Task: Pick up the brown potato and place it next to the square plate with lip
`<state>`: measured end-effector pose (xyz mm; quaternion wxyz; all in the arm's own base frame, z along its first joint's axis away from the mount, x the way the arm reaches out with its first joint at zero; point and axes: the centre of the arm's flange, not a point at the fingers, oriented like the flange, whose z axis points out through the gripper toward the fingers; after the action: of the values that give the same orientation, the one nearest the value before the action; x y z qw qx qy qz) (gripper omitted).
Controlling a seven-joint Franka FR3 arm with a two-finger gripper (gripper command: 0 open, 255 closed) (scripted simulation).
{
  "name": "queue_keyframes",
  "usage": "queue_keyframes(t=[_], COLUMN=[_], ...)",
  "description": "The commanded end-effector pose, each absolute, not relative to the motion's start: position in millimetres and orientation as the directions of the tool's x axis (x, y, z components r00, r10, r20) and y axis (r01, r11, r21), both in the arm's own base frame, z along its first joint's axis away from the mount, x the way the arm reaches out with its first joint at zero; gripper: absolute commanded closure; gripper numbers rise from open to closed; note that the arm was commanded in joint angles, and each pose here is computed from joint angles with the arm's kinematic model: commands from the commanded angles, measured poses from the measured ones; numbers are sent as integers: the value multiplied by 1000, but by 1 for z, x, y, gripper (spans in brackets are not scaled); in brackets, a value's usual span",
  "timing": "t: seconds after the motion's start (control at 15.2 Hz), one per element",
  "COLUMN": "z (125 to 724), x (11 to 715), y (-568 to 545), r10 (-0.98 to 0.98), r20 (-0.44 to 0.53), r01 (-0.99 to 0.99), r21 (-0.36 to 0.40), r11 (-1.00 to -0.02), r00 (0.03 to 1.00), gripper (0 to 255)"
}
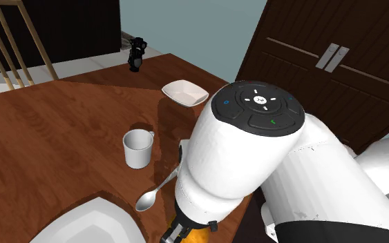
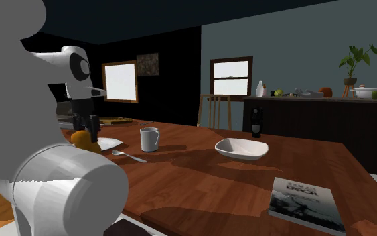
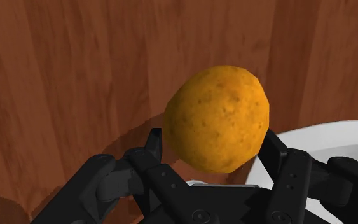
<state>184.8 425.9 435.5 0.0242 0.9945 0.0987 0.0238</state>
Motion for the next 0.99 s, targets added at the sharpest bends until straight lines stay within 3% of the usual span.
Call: queue_keyframes(t=[0.0,0.92], z=[424,385], x=[185,185], y=[426,426], r10=[198,198], r20=[43,43], r01=[195,195], r21=[52,52], r11=[-979,-979], r00=[979,979], gripper=[255,255])
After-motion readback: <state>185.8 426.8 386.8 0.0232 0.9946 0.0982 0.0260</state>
